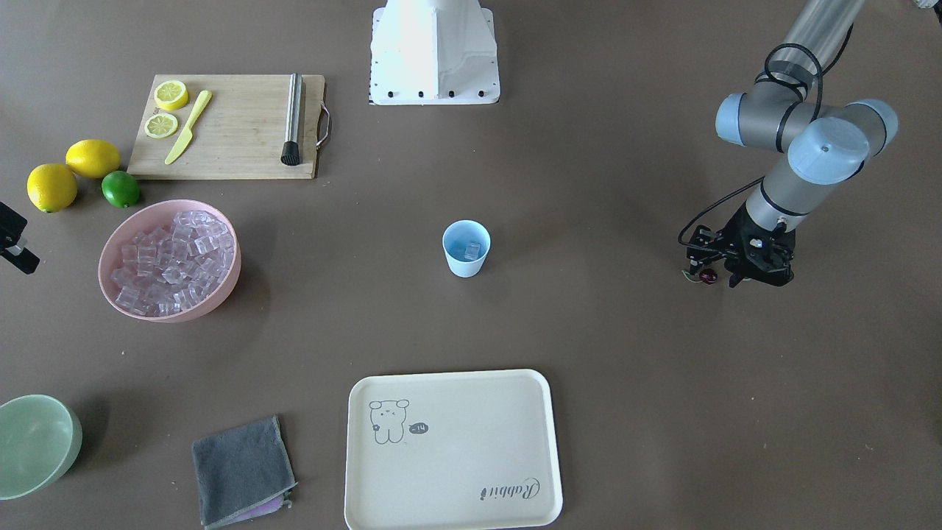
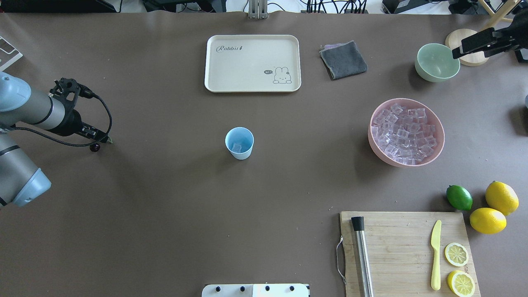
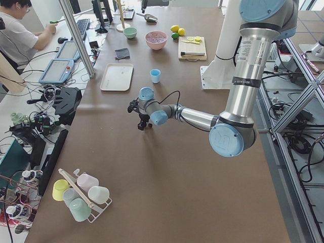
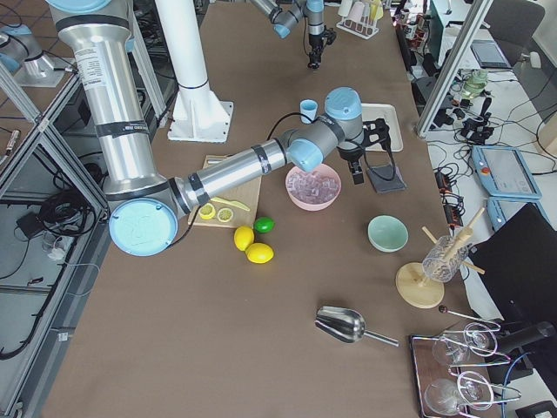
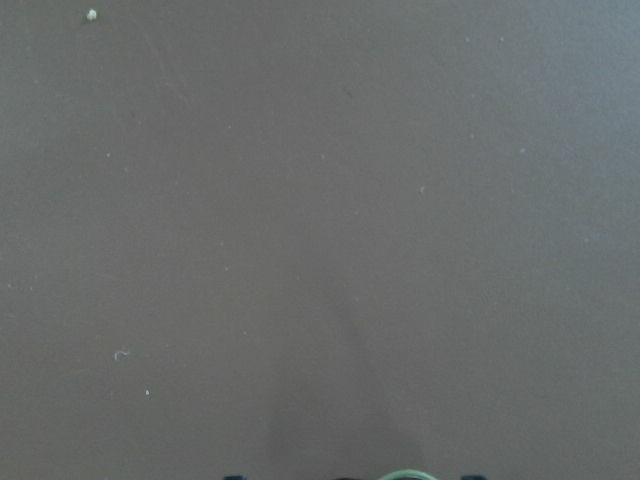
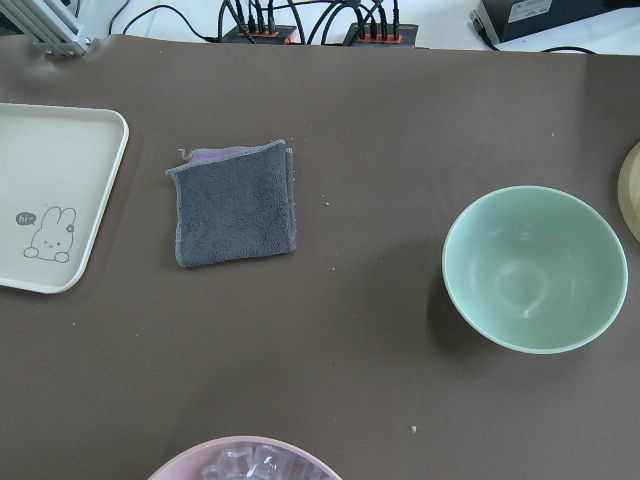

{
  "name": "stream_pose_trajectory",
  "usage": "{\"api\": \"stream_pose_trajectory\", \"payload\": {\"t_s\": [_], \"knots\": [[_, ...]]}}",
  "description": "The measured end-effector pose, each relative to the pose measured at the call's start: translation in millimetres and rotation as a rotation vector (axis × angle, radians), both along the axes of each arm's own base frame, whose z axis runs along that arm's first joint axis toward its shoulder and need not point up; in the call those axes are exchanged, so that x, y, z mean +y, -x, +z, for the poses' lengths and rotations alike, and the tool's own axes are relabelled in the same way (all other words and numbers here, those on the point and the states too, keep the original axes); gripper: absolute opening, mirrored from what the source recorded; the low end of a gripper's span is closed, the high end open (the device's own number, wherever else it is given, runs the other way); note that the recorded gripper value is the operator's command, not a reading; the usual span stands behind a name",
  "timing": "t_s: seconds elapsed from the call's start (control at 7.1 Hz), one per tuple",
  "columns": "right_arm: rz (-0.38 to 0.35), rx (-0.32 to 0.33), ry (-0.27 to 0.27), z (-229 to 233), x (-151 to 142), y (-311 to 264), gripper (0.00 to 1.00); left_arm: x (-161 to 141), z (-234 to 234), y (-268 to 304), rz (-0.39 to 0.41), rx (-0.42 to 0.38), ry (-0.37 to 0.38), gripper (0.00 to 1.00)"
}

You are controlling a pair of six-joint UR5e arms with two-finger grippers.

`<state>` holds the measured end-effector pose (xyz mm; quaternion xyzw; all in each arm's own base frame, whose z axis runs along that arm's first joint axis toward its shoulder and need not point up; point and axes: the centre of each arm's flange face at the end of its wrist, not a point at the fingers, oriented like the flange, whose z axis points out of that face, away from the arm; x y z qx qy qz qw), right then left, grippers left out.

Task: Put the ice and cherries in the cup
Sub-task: 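Grasp the dark cherries by the stems with the left gripper and lift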

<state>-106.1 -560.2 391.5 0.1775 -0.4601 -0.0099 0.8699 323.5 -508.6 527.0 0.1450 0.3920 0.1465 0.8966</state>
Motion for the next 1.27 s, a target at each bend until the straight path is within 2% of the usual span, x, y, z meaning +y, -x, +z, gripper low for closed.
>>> {"api": "stream_pose_trajectory", "payload": {"t_s": [0.28,0.42,0.84,1.27], "knots": [[0.009,0.008,-0.001,3.1,3.7,-3.0,1.0,-0.4,-3.3,-1.5,0.003,0.01,-0.01,0.09],[0.012,0.011,-0.002,3.7,5.3,-3.9,1.0,-0.2,-7.6,-2.6,0.008,0.021,-0.009,0.0],[0.014,0.015,0.001,6.3,7.3,-4.1,1.0,-1.0,-28.4,3.9,0.008,0.061,-0.02,0.0],[0.007,0.015,0.006,8.2,8.2,-0.5,1.0,-3.6,-131.0,31.9,-0.093,0.205,-0.08,0.0]]}}
